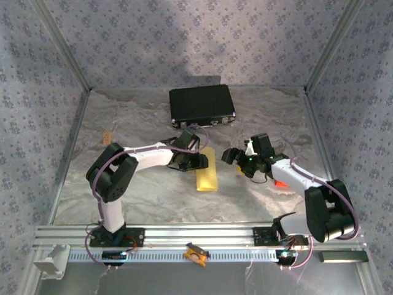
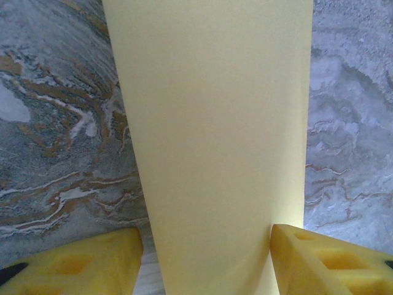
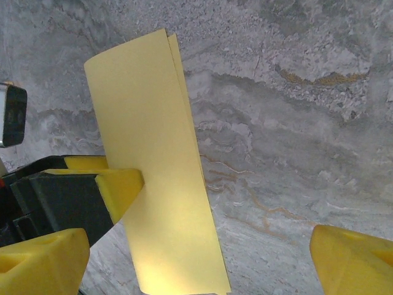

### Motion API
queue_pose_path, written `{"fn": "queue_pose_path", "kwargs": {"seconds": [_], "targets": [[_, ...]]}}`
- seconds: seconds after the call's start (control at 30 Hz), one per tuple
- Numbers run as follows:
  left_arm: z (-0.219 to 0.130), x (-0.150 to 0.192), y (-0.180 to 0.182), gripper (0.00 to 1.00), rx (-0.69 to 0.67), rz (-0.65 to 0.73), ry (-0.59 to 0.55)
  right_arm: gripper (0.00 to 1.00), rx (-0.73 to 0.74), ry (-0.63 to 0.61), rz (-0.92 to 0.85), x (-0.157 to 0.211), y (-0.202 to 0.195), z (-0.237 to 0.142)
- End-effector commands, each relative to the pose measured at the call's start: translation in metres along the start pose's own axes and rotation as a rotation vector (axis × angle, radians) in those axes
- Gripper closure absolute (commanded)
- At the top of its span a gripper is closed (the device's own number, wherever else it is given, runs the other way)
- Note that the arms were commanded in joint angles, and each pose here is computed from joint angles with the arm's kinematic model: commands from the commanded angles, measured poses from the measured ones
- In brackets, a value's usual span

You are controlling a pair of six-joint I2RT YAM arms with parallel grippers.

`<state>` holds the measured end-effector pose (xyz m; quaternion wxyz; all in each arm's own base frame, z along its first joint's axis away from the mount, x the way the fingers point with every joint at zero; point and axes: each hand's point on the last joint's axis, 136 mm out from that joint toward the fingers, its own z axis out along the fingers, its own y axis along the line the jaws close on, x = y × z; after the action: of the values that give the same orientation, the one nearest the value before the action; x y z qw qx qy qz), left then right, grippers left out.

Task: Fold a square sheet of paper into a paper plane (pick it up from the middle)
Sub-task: First fold the square sheet of paper in half at the center of the table.

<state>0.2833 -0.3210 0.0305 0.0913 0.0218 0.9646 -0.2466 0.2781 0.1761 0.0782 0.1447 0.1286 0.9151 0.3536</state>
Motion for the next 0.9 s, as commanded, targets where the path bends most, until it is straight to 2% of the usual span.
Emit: {"fn": "queue_pose_path", "kwargs": {"seconds": [0.0, 0.07, 0.2, 0.47, 0.87], "targets": [[0.016, 0.016, 0.027, 0.41, -0.102, 0.02, 0.078, 0.07, -0.011, 0.023, -0.024, 0.002, 0.007, 0.001], [0.018, 0.016, 0.031, 0.41, -0.12, 0.018, 0.086, 0.09, -0.015, 0.031, -0.023, 0.003, 0.007, 0.003], [0.02, 0.018, 0.032, 0.42, -0.134, 0.039, 0.108, 0.21, -0.044, 0.069, -0.026, 0.008, 0.012, 0.009], [0.022, 0.022, 0.039, 0.46, -0.17, 0.066, 0.145, 0.29, -0.04, 0.111, -0.03, 0.013, 0.013, 0.019], [0.024, 0.019, 0.032, 0.45, -0.164, 0.078, 0.155, 0.68, -0.068, 0.196, -0.069, 0.025, 0.027, 0.045]]}}
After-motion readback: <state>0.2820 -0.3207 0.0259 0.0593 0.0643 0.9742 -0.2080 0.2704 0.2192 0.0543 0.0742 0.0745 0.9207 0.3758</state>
